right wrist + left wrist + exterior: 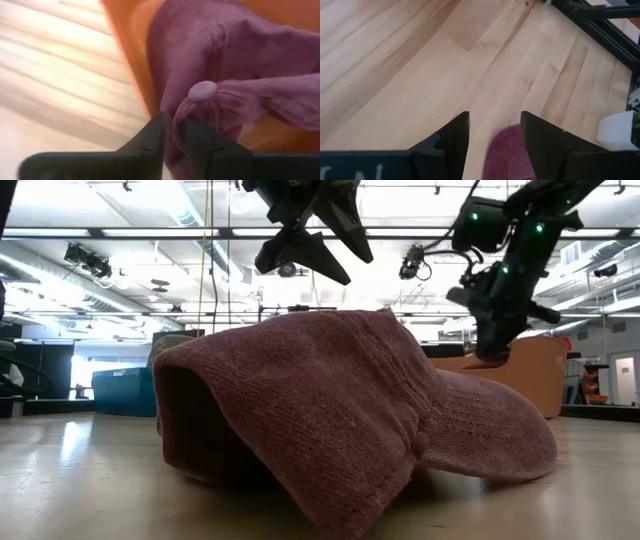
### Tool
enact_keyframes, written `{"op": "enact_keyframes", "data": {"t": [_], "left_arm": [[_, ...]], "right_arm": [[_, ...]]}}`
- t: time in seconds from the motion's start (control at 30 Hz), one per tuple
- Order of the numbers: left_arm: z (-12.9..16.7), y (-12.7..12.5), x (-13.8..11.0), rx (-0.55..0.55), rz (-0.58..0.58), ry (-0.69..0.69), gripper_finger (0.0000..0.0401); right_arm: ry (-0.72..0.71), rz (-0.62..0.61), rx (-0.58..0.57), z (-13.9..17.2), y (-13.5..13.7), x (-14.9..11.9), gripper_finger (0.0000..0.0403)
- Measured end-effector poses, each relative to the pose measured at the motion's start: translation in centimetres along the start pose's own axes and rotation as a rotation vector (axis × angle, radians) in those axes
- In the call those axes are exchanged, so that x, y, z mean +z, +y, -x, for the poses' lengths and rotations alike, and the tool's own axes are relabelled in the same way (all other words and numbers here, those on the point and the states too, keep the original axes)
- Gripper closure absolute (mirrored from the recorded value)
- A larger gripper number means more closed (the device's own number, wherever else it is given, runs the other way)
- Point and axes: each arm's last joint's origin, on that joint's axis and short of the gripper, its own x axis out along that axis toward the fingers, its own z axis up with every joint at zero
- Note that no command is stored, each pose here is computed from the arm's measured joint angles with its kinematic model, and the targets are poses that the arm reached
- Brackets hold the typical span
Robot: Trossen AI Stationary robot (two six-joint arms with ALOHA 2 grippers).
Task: Pick & Place hat
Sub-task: Put the right red cap into the orange bin, then put the red cap into the orange bin
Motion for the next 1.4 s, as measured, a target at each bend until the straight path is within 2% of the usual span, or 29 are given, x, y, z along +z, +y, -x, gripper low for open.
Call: {"op": "enact_keyframes", "data": {"t": [0.23,0.3,0.47,0.57,0.7,0.8,0.93,1.13,1.27,1.4], "left_arm": [[0.0,-0.3,-0.3,-0.098,-0.004,0.091,0.022],[0.1,-0.5,-0.5,-0.143,-0.048,0.126,0.022],[0.4,-1.5,-1.5,-0.246,-0.276,0.177,0.022],[0.7,-1.9,-2.3,-0.307,-0.438,0.233,0.022],[1.0,-1.7,-3.5,-0.302,-0.576,0.319,0.0219],[1.2,-1.6,-3.9,-0.331,-0.581,0.37,0.0207],[0.8,-2.0,-4.5,-0.377,-0.629,0.394,0.0175],[-2.5,-2.4,-5.7,-0.377,-0.67,0.394,0.0129],[-5.0,-2.1,-6.7,-0.318,-0.712,0.388,0.0127],[-6.4,-2.0,-7.8,-0.339,-0.719,0.431,0.0142]], "right_arm": [[-0.007,0.09,-0.014,2.7,0.5,1.9,0.026],[-0.004,0.127,-0.026,3.8,0.5,2.5,0.0243],[-0.022,0.229,0.035,6.4,1.3,3.9,0.0218],[-0.028,0.288,0.143,7.9,2.1,4.5,0.0216],[-0.045,0.365,0.322,9.2,3.7,4.5,0.022],[-0.058,0.401,0.44,9.8,4.9,4.2,0.0221],[-0.074,0.438,0.514,10.3,6.1,3.6,0.0216],[-0.104,0.476,0.59,11.1,7.3,2.6,0.0211],[-0.091,0.474,0.611,11.5,7.7,2.1,0.0211],[-0.081,0.468,0.622,11.7,7.9,1.7,0.0211]]}}
